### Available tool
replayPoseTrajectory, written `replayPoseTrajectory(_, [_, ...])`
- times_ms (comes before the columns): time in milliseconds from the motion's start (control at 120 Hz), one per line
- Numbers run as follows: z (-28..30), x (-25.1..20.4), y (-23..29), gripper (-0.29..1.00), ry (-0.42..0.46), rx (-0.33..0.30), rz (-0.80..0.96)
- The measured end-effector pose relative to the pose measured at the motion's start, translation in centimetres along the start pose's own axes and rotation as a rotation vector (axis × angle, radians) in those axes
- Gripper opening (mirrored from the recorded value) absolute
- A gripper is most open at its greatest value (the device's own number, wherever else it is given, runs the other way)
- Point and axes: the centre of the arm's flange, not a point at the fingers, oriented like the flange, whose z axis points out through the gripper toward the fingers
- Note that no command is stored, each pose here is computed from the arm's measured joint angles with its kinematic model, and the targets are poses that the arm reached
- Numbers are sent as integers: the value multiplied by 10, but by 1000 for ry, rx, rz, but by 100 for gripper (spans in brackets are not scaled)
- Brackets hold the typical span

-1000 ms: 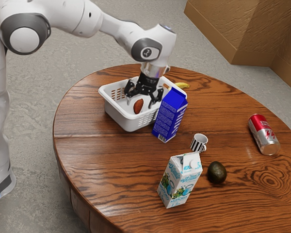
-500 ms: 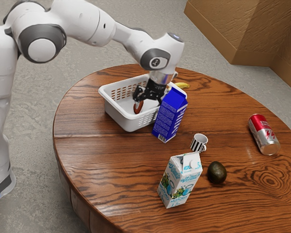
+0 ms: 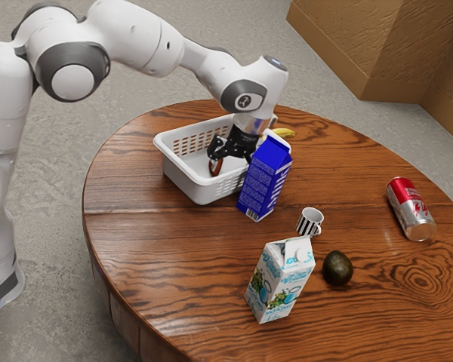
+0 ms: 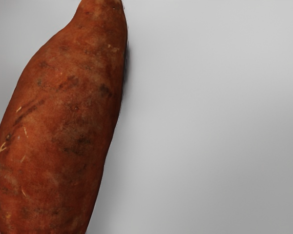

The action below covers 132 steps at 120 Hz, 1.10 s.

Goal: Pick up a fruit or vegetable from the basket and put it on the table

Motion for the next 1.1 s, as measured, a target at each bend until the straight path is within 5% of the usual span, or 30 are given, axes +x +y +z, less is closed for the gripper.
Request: replayPoseTrajectory(1100, [-6,13,-7,70,11,86,16])
